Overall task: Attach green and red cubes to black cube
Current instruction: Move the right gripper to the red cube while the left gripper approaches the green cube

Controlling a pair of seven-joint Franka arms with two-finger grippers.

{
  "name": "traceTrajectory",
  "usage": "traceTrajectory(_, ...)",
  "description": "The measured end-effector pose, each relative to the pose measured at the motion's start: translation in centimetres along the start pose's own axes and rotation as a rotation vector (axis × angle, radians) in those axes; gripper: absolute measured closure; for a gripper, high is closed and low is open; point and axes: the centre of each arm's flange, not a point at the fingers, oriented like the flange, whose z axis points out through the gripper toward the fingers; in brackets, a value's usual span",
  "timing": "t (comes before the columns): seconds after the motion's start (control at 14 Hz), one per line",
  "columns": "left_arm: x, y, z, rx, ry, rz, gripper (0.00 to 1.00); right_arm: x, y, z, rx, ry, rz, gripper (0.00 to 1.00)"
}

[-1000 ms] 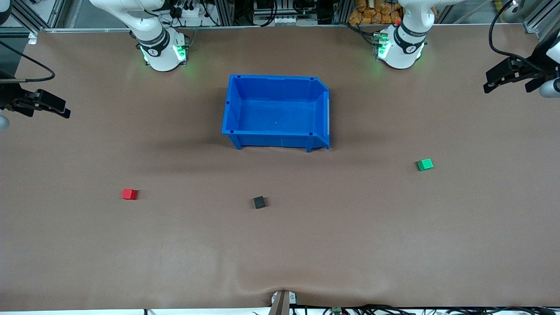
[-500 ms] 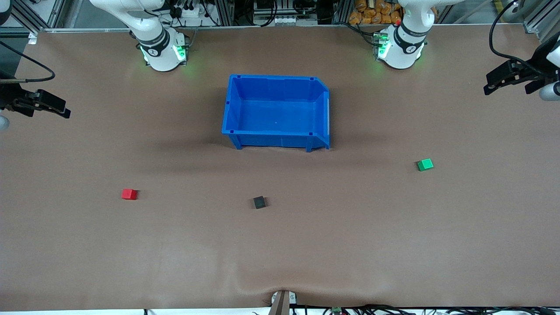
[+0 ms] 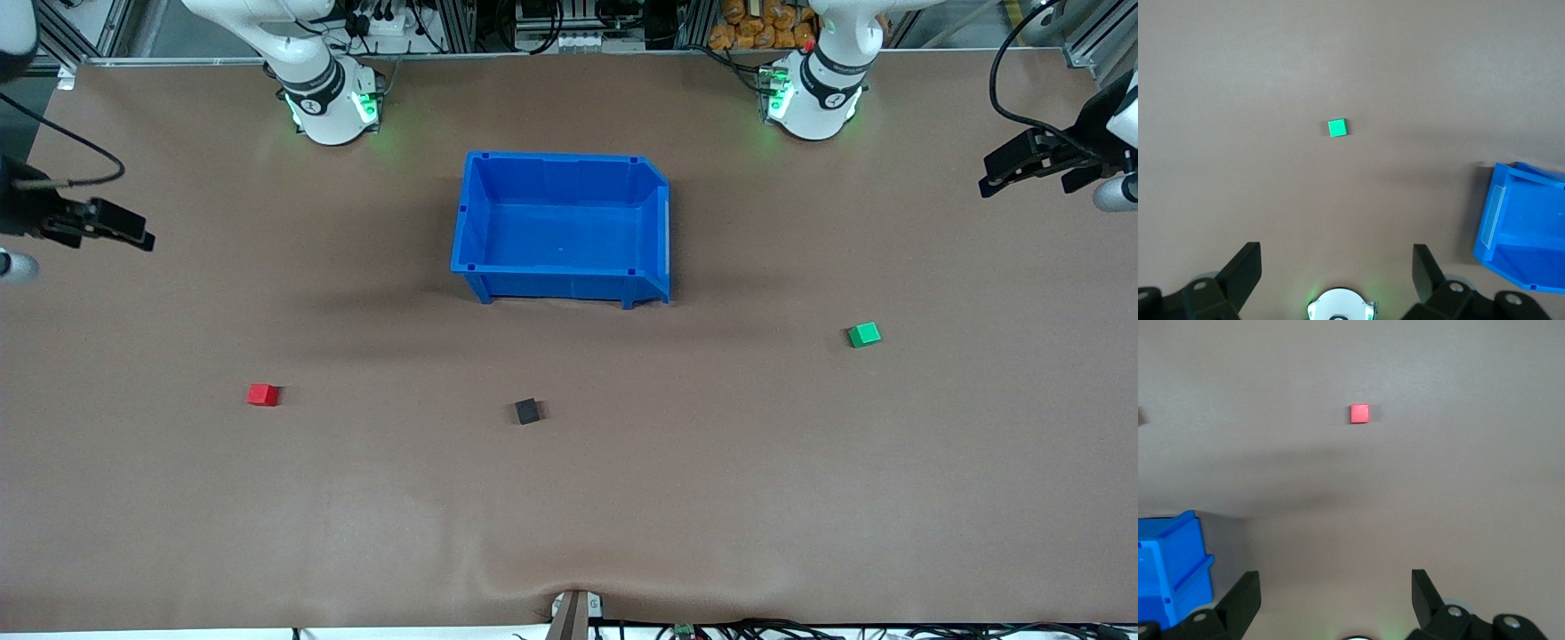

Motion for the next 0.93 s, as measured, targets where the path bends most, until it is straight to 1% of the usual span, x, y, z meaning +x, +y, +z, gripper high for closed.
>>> traceTrajectory(0.14,0.0,0.0,0.2,0.000,-0.004,-0.001,0.00,2.6,-0.3,2.9,0.013,-0.045,0.000,0.00)
traceTrajectory(0.36,0.2,-0.2,1.2,0.001,-0.026,-0.006,0.00,6.8,-0.5,8.6,0.013,-0.109,0.004,0.00)
traceTrajectory(0.57,0.3,-0.9,2.1,0.002,-0.047,-0.019,0.00,9.4,-0.6,13.4,0.007,-0.171,0.005,0.00)
traceTrajectory(0.79,0.3,-0.9,3.4,0.004,-0.076,-0.020,0.00,10.7,0.3,16.8,0.004,-0.210,0.024,0.00)
traceTrajectory(0.93,0.3,-0.9,4.3,0.005,-0.094,-0.020,0.00,12.2,0.8,20.0,0.004,-0.205,0.032,0.00)
